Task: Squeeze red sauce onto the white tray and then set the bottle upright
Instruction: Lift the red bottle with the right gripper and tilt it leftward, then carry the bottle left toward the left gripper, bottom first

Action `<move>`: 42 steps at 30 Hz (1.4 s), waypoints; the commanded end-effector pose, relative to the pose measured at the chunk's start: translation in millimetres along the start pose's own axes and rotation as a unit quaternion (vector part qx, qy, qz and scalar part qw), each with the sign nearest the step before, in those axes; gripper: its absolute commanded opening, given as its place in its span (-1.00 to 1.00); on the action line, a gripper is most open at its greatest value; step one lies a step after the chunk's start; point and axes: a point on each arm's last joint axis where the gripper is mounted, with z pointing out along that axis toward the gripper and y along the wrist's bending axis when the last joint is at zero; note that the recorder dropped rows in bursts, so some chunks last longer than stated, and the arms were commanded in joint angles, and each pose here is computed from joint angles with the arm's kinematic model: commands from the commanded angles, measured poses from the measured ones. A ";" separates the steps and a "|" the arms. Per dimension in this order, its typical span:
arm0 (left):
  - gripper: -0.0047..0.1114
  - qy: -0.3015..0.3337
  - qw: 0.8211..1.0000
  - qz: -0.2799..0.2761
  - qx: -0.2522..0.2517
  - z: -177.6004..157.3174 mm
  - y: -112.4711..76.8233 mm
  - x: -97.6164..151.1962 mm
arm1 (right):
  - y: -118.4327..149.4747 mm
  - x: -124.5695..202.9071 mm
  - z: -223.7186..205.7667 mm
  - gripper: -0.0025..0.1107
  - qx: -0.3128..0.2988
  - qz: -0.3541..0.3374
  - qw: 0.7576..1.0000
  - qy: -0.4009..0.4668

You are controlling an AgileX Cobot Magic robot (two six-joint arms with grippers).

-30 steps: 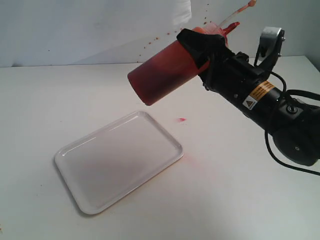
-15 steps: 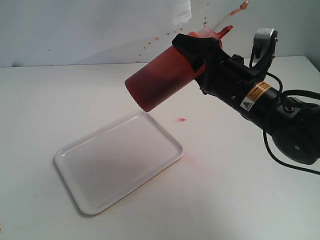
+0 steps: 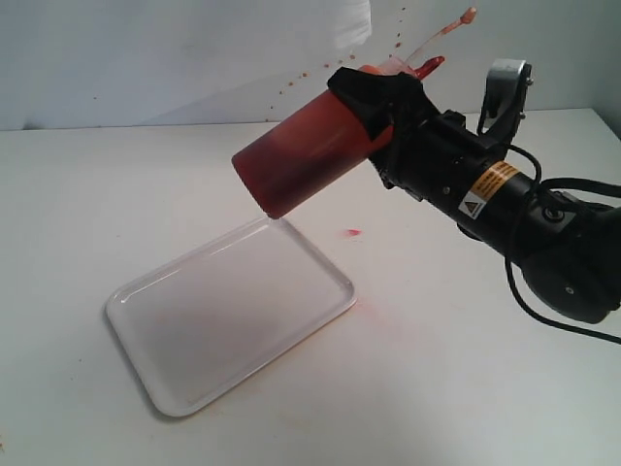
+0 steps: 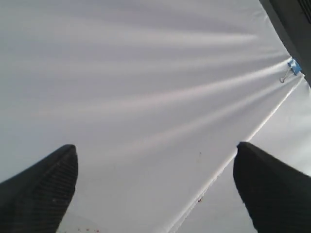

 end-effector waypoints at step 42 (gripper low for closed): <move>0.43 0.137 0.913 -0.359 -0.136 69.8 63.9 67.8 | 19.5 120.7 130.8 -0.96 -0.116 0.132 0.983 0.053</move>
